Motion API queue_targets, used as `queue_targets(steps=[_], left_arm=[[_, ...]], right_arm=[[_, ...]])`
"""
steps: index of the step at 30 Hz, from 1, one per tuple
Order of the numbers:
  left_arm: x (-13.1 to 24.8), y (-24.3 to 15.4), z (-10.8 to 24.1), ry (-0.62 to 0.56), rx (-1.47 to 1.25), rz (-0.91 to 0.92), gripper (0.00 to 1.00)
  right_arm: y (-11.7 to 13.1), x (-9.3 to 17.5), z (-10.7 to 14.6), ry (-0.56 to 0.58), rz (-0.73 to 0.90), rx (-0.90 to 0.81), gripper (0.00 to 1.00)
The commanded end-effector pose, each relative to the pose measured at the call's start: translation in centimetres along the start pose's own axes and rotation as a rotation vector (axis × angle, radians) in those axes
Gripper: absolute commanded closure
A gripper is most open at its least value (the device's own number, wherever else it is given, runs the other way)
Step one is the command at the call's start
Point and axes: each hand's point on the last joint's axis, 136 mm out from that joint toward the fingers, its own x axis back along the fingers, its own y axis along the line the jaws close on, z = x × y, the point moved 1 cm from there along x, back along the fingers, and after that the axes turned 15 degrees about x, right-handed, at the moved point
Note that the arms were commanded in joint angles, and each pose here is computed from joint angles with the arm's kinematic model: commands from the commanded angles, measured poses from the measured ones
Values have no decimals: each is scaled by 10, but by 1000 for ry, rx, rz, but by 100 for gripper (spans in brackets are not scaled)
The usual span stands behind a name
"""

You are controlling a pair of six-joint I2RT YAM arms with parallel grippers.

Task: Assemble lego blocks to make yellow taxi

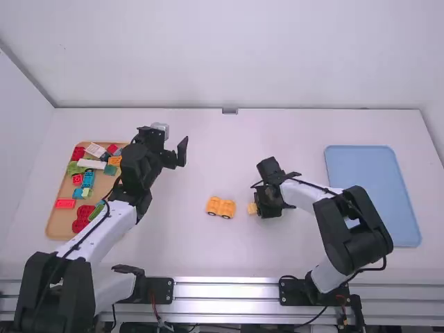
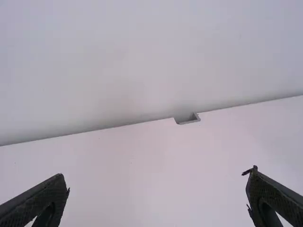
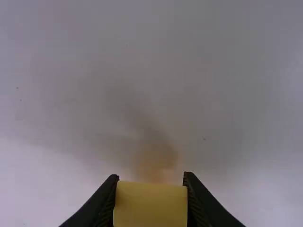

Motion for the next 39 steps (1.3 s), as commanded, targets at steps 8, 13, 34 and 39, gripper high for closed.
queue_targets(steps=[8, 13, 34, 39], left_arm=[[3, 0, 3, 7, -12, 6, 1], [3, 0, 3, 7, -12, 7, 1], [3, 0, 2, 3, -13, 6, 1], [3, 0, 1, -1, -13, 8, 1]], right_arm=[[-5, -3, 0, -10, 17, -9, 67], [-3, -3, 3, 12, 10, 4, 34], [39, 71, -29, 53, -206, 176, 1], [71, 127, -39, -86, -300, 343, 2]])
